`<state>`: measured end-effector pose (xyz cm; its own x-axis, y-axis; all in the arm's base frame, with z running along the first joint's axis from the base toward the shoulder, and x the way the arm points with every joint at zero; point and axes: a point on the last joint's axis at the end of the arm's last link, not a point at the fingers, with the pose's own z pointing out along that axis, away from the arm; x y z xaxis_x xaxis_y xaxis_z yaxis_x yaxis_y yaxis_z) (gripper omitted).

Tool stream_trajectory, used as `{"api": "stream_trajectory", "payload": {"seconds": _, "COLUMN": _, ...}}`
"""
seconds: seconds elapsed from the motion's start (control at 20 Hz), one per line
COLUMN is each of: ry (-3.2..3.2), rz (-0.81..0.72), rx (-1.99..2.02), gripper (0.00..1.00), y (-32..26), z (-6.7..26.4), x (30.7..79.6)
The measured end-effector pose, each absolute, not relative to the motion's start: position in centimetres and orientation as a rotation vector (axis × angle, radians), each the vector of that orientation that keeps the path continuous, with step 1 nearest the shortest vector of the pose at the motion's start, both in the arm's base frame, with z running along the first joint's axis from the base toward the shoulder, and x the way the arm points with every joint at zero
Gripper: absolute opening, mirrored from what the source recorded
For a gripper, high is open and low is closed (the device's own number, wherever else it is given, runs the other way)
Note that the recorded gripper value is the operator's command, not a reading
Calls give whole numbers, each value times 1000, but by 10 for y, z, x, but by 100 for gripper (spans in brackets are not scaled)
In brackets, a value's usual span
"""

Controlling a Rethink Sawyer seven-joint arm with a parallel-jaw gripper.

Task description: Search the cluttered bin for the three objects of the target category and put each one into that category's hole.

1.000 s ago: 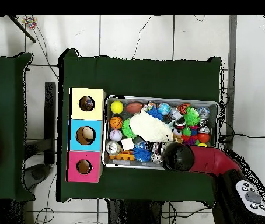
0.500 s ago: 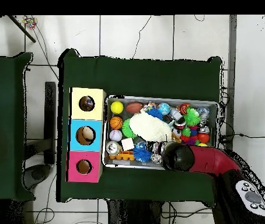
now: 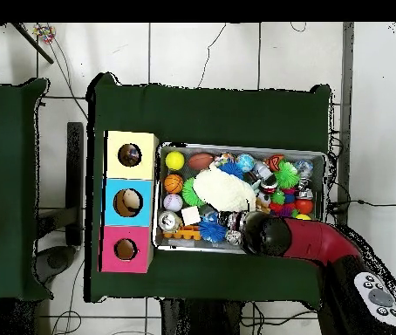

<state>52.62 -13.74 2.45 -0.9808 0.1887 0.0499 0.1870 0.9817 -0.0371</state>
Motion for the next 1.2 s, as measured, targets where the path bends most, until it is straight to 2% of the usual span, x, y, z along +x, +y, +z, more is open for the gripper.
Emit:
{"api": "stream_trajectory", "payload": {"seconds": 0.7, "ry": -3025, "rz": -67, "rx": -438, "gripper": 0, "y": -111, "z": 91, "x": 540}}
{"api": "stream_trajectory", "payload": {"seconds": 1.2, "ry": -2982, "rz": -175, "rx": -438, "gripper": 0, "y": -50, "z": 114, "x": 563}}
